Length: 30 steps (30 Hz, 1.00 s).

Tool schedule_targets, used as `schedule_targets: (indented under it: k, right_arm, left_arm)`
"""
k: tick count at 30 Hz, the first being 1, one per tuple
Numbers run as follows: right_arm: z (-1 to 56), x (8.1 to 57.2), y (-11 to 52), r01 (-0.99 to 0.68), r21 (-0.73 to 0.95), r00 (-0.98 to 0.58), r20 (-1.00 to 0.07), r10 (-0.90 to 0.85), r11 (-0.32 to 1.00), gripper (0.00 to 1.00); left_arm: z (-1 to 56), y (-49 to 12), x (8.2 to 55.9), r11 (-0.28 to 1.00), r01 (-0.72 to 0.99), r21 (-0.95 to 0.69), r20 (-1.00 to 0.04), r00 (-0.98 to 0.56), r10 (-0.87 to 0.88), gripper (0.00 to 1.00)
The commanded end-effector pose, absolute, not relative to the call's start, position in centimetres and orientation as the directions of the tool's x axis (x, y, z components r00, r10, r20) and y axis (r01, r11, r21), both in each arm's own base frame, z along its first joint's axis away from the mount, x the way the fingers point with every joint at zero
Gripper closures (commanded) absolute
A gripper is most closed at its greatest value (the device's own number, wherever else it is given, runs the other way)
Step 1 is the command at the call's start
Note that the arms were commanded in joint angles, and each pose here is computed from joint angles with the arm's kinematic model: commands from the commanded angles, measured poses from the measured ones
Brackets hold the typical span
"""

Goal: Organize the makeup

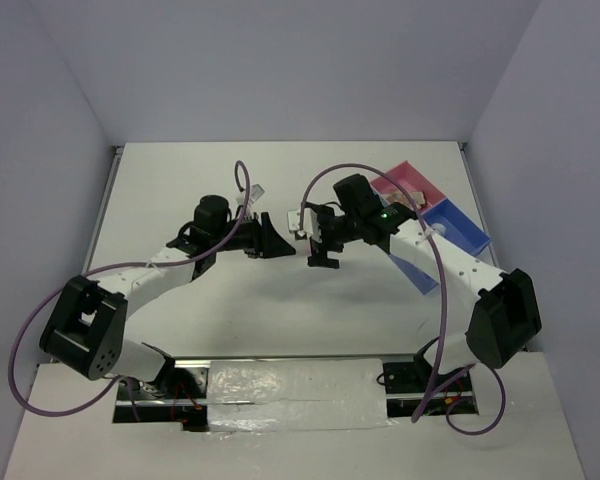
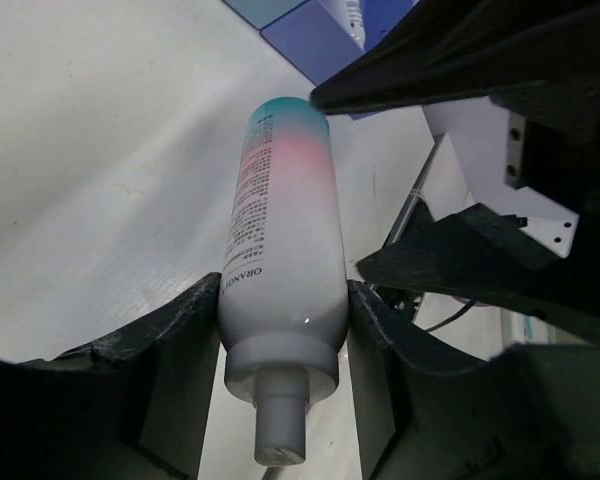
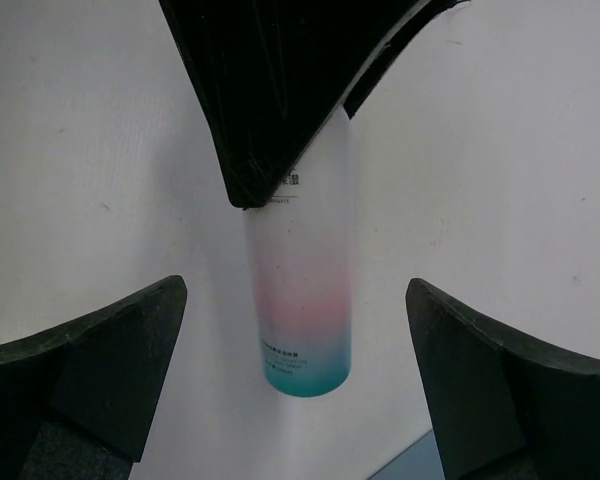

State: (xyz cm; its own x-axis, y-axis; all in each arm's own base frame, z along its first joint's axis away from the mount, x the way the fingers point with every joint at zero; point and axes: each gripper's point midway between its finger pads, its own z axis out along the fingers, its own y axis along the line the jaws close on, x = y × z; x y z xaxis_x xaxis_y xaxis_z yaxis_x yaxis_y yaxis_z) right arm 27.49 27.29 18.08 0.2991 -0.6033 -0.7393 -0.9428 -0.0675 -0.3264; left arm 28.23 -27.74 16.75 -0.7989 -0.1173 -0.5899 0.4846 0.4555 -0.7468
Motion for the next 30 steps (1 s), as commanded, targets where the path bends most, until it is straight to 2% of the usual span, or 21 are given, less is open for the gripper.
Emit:
schedule_targets:
  k: [1, 6, 7, 9, 10, 13, 17, 19, 23, 25, 27, 30]
  right_arm:
    - [19.0, 28.4, 28.5, -0.903, -0.419, 0.385, -0.696, -0.607, -0.092, 0.03]
    - [17.4, 28.6, 29.1, -0.903, -0.421, 0.375, -0.672, -0.639, -0.087, 0.11]
    - [17.2, 28.8, 29.3, -0.904, -0.418, 0.372, -0.671, -0.642, -0.087, 0.19]
    - [17.0, 28.9, 29.5, -0.911, -0.404, 0.357, -0.671, -0.650, -0.083, 0.28]
    - [17.0, 29.1, 29.6, -0.914, -0.398, 0.350, -0.671, -0.654, -0.080, 0.39]
    - [16.7, 29.4, 29.7, -0.916, -0.395, 0.337, -0.671, -0.661, -0.067, 0.52]
    - [16.8, 29.1, 29.4, -0.911, -0.407, 0.349, -0.669, -0.656, -0.069, 0.59]
    - [16.6, 28.8, 29.3, -0.911, -0.406, 0.350, -0.670, -0.655, -0.072, 0.62]
    - [16.9, 28.3, 29.0, -0.916, -0.398, 0.339, -0.684, -0.646, -0.059, 0.65]
    - [17.2, 28.0, 28.8, -0.919, -0.391, 0.332, -0.691, -0.642, -0.054, 0.66]
    - [17.2, 27.6, 28.7, -0.921, -0.387, 0.328, -0.695, -0.640, -0.052, 0.67]
    - [17.1, 27.1, 28.1, -0.924, -0.380, 0.319, -0.695, -0.644, -0.047, 0.68]
  left_arm:
    - [21.0, -28.5, 28.3, 0.379, 0.577, -0.723, -0.664, -0.731, -0.153, 1.00]
    - [21.2, -28.7, 28.0, 0.368, 0.579, -0.727, -0.663, -0.732, -0.157, 1.00]
    - [21.1, -28.8, 27.9, 0.368, 0.577, -0.729, -0.660, -0.736, -0.153, 1.00]
    - [21.2, -28.8, 27.9, 0.369, 0.577, -0.729, -0.660, -0.736, -0.152, 1.00]
    - [21.2, -28.8, 27.9, 0.369, 0.578, -0.728, -0.661, -0.735, -0.152, 1.00]
    - [21.1, -28.7, 27.8, 0.370, 0.577, -0.728, -0.659, -0.737, -0.150, 1.00]
    - [21.4, -28.8, 27.6, 0.357, 0.586, -0.727, -0.663, -0.734, -0.146, 0.98]
    - [21.5, -28.9, 27.3, 0.340, 0.591, -0.732, -0.660, -0.740, -0.133, 0.92]
    - [21.2, -29.0, 27.0, 0.327, 0.580, -0.746, -0.642, -0.757, -0.122, 0.67]
    - [21.3, -28.9, 27.0, 0.336, 0.577, -0.744, -0.643, -0.755, -0.127, 0.40]
    - [21.0, -28.6, 27.2, 0.374, 0.568, -0.734, -0.646, -0.754, -0.122, 0.26]
    - [21.6, -28.0, 27.7, 0.422, 0.574, -0.701, -0.672, -0.729, -0.125, 0.21]
